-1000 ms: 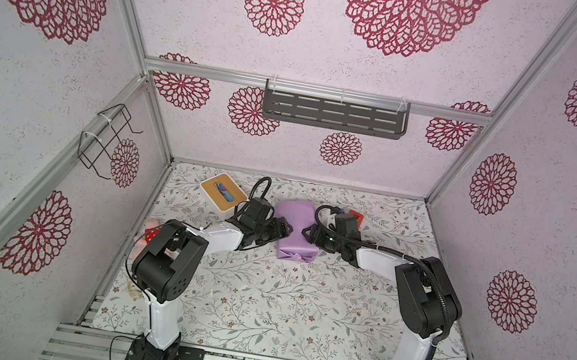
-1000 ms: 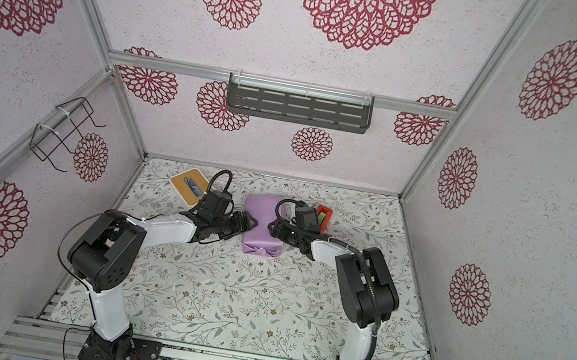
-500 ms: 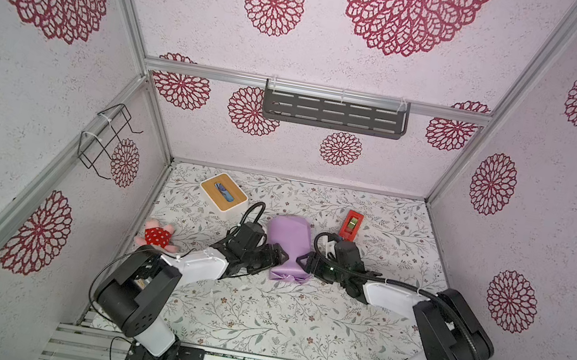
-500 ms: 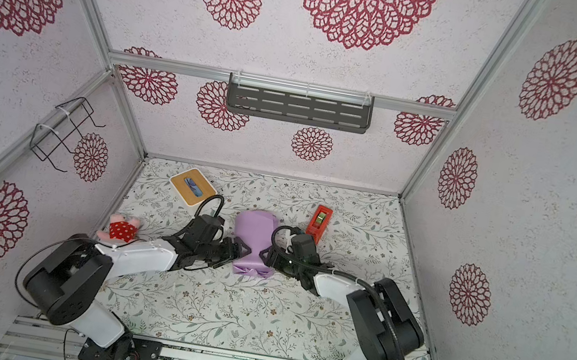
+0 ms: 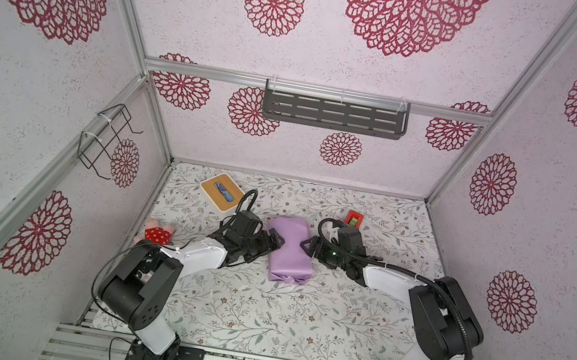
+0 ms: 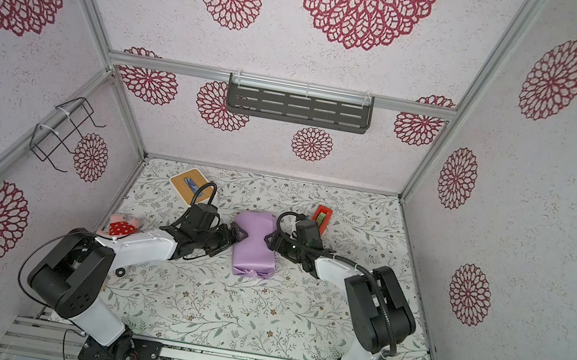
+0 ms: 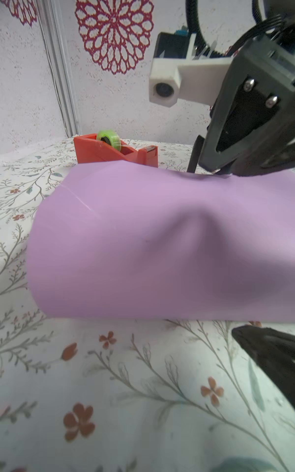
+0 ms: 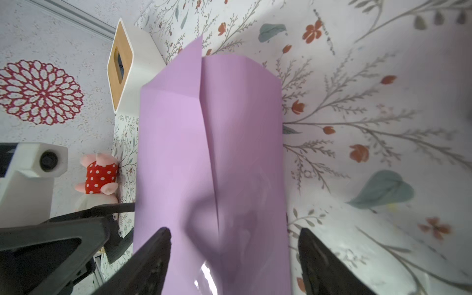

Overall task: Wrap a gift box in wrapping paper
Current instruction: Move the gift box to the center of the table, then stand up the gift box at the center of the table.

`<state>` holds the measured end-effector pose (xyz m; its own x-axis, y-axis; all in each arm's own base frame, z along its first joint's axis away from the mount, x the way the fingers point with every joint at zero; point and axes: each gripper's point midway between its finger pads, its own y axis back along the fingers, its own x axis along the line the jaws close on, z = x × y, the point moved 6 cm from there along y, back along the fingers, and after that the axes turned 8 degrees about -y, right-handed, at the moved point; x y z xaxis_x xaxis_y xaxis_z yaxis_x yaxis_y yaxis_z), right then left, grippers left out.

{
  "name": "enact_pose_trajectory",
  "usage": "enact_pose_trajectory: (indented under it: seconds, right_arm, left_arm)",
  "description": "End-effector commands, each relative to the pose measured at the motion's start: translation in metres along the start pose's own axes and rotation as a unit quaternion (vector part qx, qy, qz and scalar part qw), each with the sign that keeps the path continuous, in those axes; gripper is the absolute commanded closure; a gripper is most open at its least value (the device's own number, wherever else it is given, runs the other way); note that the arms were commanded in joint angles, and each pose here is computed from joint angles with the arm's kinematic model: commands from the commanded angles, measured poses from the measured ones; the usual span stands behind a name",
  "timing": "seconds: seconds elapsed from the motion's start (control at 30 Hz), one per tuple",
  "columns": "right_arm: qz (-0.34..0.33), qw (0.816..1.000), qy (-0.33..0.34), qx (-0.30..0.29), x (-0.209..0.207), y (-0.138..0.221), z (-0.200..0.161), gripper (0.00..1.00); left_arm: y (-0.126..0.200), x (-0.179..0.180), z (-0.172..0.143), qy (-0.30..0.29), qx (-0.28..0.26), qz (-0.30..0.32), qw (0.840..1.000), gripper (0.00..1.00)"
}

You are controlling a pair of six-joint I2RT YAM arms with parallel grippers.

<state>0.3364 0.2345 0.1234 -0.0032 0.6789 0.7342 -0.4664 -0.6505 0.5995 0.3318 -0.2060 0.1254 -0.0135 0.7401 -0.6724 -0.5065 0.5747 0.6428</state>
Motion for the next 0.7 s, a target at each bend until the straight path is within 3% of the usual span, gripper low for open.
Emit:
enact_pose_trajectory:
  seconds: [0.0, 0.3, 0.67]
  right_arm:
    - [0.033, 0.999, 0.018, 0.013, 0.015, -0.004, 0.005, 0.20]
    - [0.075, 0.997, 0.019, 0.011, 0.031, -0.007, 0.010, 0.21]
    - [0.134, 0.989, 0.052, -0.040, 0.060, 0.021, 0.020, 0.21]
  left_arm:
    - [-0.009, -0.007, 0.004, -0.005, 0.005, -0.013, 1.000, 0.06]
    - [-0.021, -0.022, 0.012, -0.014, 0.010, -0.037, 0.999, 0.08]
    - [-0.004, -0.049, 0.031, -0.038, -0.021, -0.068, 0.997, 0.08]
